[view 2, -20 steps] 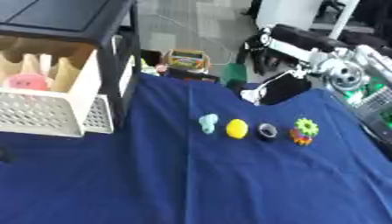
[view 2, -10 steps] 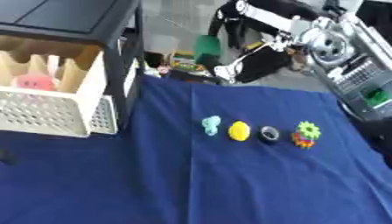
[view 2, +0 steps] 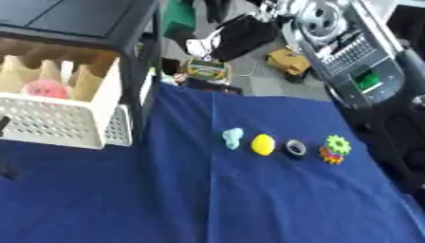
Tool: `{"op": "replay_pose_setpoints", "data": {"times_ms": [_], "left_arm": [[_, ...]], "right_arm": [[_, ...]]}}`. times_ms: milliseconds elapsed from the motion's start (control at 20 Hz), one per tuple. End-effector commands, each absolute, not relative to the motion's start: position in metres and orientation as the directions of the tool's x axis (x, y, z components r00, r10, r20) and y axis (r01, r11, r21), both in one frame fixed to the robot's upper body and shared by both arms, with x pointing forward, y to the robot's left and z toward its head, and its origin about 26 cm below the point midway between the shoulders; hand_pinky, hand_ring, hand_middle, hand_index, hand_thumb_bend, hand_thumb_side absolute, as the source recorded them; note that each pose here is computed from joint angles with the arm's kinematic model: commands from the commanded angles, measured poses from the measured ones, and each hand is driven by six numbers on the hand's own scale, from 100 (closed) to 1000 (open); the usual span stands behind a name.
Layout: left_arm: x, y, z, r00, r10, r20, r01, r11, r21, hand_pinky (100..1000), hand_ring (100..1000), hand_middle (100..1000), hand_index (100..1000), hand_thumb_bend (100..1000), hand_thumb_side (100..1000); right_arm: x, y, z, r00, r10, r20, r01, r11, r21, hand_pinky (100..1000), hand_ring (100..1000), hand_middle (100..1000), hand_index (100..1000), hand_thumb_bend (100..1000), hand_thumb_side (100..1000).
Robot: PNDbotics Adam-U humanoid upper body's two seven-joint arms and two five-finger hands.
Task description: Pick up objects from table and place into drawer.
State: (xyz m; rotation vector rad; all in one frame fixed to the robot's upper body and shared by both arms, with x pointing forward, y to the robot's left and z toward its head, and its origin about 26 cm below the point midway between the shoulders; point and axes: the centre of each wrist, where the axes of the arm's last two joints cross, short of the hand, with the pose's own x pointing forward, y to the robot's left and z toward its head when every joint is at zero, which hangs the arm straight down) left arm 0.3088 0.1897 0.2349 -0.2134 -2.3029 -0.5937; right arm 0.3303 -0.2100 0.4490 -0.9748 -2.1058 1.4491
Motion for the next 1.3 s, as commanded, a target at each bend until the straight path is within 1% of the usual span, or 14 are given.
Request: {"op": "replay_pose_setpoints", "data": {"times_ms": [50, 350, 450, 800, 1050, 1300], "left_arm": [[0.306, 0.187, 0.242, -0.732, -0.009, 0.681, 0.325, 0.874, 0.362, 547, 183, 437, 896, 100, 966], [0.306, 0.183, 0.245, -0.737, 0.005, 0.676, 0.339, 0.868, 0.363, 546, 184, 438, 896, 100, 964], [0.306, 0.182, 0.246, -0.738, 0.01, 0.675, 0.345, 0.865, 0.364, 546, 184, 438, 896, 100, 964], [0.306, 0.179, 0.247, -0.739, 0.019, 0.674, 0.357, 0.859, 0.367, 546, 185, 438, 896, 100, 964], [0.306, 0.177, 0.248, -0.739, 0.029, 0.673, 0.368, 0.854, 0.367, 546, 185, 438, 896, 100, 965], [0.305, 0.175, 0.248, -0.735, 0.032, 0.677, 0.375, 0.851, 0.367, 545, 186, 439, 895, 100, 970]], "right_arm": [[0.328, -0.205, 0.459, -0.676, 0.733, -0.075, 0.346, 0.227, -0.91, 549, 532, 276, 444, 100, 270], [0.333, -0.188, 0.464, -0.703, 0.709, -0.062, 0.341, 0.259, -0.904, 543, 527, 273, 442, 100, 281], [0.336, -0.183, 0.465, -0.709, 0.703, -0.053, 0.338, 0.272, -0.901, 540, 525, 271, 441, 100, 268], [0.344, -0.167, 0.463, -0.728, 0.685, -0.027, 0.321, 0.306, -0.896, 530, 517, 267, 438, 100, 267], [0.348, -0.153, 0.462, -0.746, 0.666, -0.013, 0.301, 0.32, -0.898, 526, 515, 266, 438, 100, 265], [0.357, -0.148, 0.455, -0.736, 0.677, 0.002, 0.282, 0.309, -0.908, 524, 516, 268, 441, 100, 269]]}}
